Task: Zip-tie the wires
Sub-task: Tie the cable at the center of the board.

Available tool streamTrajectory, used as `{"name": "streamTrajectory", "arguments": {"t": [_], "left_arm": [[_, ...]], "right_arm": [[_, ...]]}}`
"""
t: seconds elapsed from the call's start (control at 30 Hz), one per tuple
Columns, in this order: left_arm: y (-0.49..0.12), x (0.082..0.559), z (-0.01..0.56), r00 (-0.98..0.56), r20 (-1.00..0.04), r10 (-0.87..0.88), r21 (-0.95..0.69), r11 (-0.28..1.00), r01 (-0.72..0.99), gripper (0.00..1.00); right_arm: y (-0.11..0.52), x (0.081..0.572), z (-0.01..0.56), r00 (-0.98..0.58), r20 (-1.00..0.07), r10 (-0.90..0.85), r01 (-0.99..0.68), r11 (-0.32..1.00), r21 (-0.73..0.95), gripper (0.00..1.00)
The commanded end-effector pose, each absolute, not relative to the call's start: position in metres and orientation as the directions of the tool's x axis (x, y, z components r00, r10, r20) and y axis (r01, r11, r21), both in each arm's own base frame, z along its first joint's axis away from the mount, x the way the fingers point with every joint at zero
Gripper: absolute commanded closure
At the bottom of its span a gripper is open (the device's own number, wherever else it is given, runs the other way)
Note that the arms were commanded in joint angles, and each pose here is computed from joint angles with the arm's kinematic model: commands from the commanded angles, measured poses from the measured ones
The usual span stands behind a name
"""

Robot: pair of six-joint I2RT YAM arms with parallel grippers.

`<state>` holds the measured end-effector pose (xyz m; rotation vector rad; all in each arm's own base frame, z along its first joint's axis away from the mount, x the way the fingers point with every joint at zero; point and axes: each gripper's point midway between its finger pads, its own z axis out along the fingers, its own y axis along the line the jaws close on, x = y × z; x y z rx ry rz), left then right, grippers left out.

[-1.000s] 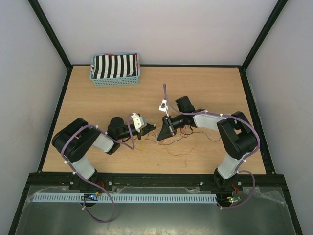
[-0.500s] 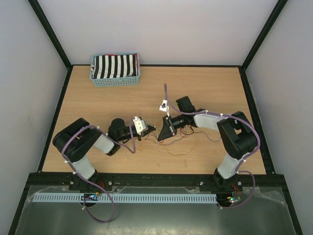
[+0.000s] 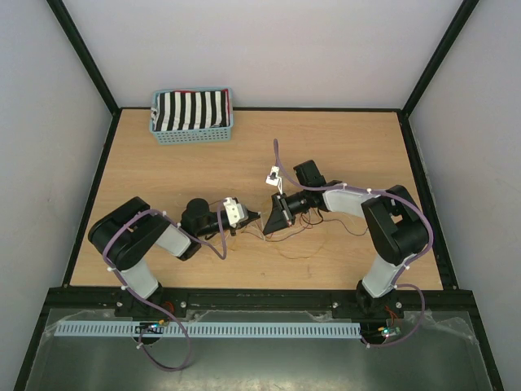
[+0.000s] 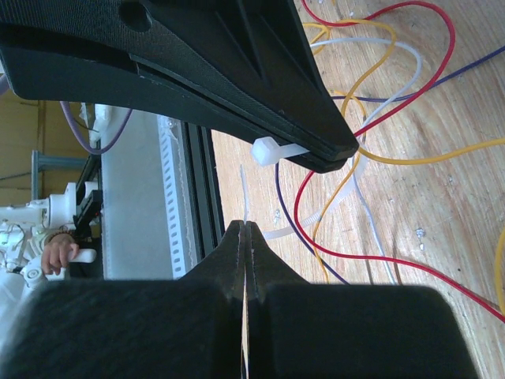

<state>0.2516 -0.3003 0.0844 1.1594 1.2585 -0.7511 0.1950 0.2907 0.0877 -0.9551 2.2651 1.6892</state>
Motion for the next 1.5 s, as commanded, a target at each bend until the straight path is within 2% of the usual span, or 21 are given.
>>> {"name": "streamTrajectory", "arguments": {"t": [0.0, 1.47], "left_arm": [[-0.301, 0.25, 0.094, 0.254, -0.957, 0.14, 0.285, 0.291, 0.913, 1.0], [-0.31, 0.24, 0.094, 0.287, -0.948, 0.14, 0.314, 0.258, 0.914, 1.0]], "right_arm": [[0.291, 0.193, 0.092, -0.778, -0.485, -0.4, -0.571, 0.126, 0.811, 1.0], [0.29, 0.201, 0.087, -0.791, -0.466, -0.395, -0.556, 0.149, 0.818, 1.0]]}}
